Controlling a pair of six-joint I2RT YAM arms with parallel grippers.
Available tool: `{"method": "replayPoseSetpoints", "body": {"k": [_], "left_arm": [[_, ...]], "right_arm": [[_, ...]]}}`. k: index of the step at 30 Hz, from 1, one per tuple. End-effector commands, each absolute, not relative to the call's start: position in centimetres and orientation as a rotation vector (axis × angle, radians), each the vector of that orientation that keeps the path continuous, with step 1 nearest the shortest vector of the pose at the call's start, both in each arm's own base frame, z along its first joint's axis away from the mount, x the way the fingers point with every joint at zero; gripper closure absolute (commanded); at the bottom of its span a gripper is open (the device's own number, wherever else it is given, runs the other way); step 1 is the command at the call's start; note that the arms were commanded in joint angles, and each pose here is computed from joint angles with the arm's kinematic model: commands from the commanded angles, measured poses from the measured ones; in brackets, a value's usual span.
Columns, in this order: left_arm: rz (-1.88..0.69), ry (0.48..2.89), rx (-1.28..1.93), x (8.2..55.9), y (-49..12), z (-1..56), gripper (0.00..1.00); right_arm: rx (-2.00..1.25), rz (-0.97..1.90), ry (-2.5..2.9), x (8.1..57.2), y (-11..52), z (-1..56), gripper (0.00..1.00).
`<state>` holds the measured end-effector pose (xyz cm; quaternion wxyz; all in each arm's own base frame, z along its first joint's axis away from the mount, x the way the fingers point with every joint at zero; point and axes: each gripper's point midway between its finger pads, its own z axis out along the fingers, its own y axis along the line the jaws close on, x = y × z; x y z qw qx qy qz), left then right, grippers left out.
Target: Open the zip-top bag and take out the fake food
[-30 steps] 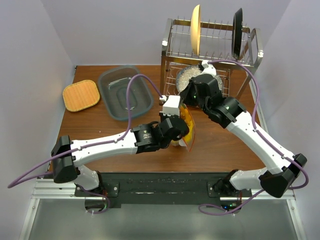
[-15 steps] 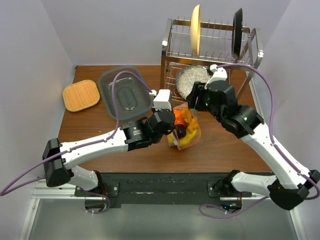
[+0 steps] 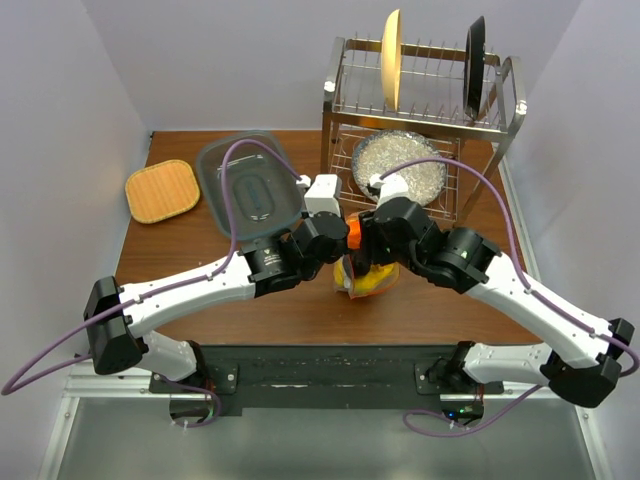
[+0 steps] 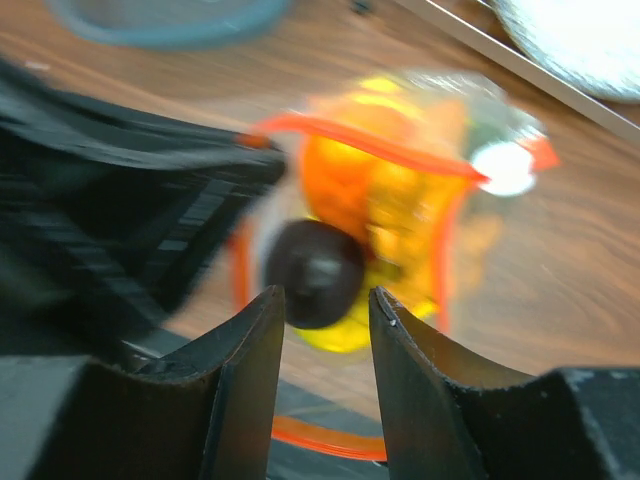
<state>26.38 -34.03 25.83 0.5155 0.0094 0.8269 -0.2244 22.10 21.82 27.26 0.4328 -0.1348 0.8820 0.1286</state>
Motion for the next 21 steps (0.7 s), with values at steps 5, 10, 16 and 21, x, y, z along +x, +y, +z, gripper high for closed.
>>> {"method": "replayPoseSetpoints", "body": {"k": [5, 10, 16, 21], "left_arm": [[-0.590, 1.957, -0.020, 26.8, -34.4, 27.0, 1.00], [-0.594, 1.957, -0.014, 26.9, -34.7, 27.2, 1.00], [-0.604, 1.959, 0.001, 27.0, -35.2, 27.2, 1.00], [-0.622, 1.952, 0.013, 26.9, -35.5, 27.6, 1.00]], "right_arm": [[-0.207, 0.241, 2.143, 21.5, 17.6, 28.5, 0.53], [-0.197, 0.123, 2.199, 20.7, 15.3, 26.2, 0.50], [-0.213, 0.123, 2.247, 20.0, 15.2, 23.6, 0.46], [-0.189, 0.068, 2.257, 20.3, 14.6, 22.4, 0.69]]}}
